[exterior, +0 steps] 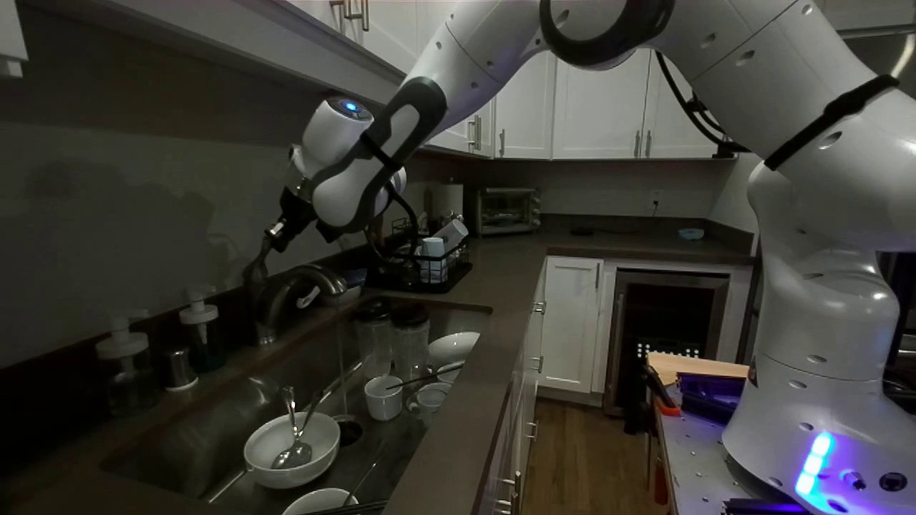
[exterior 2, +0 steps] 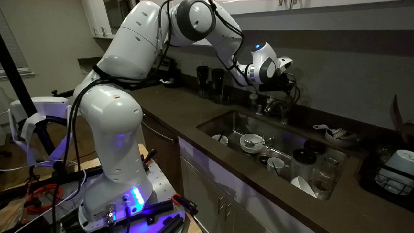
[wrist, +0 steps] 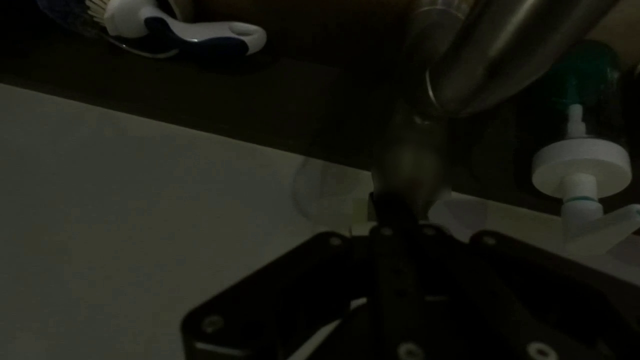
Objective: Push the faucet handle upwards
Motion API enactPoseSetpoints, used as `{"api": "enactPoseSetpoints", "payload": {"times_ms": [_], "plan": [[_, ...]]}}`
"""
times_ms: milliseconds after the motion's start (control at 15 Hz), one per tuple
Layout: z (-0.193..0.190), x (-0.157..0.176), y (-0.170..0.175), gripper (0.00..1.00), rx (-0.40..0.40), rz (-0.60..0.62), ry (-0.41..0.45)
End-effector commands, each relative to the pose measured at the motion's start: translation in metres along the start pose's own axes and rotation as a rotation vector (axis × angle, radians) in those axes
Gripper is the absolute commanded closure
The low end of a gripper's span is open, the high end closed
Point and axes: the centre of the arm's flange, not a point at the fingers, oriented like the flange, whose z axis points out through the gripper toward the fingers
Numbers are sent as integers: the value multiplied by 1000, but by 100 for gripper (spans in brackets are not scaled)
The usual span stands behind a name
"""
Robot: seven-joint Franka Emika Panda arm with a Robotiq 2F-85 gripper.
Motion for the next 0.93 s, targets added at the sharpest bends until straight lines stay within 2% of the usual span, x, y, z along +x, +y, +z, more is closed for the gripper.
{"api": "enactPoseSetpoints", "payload": {"times_ms": [0,200,333,600,867], "plan": [[2,19,5,100,4,20,71],[-2,29,4,100,5,20,101],[-4,34,2,100,-25,19,101],[-4,35,2,100,-83,17,59],[-5,27,-6,100,-56,5,19]]}}
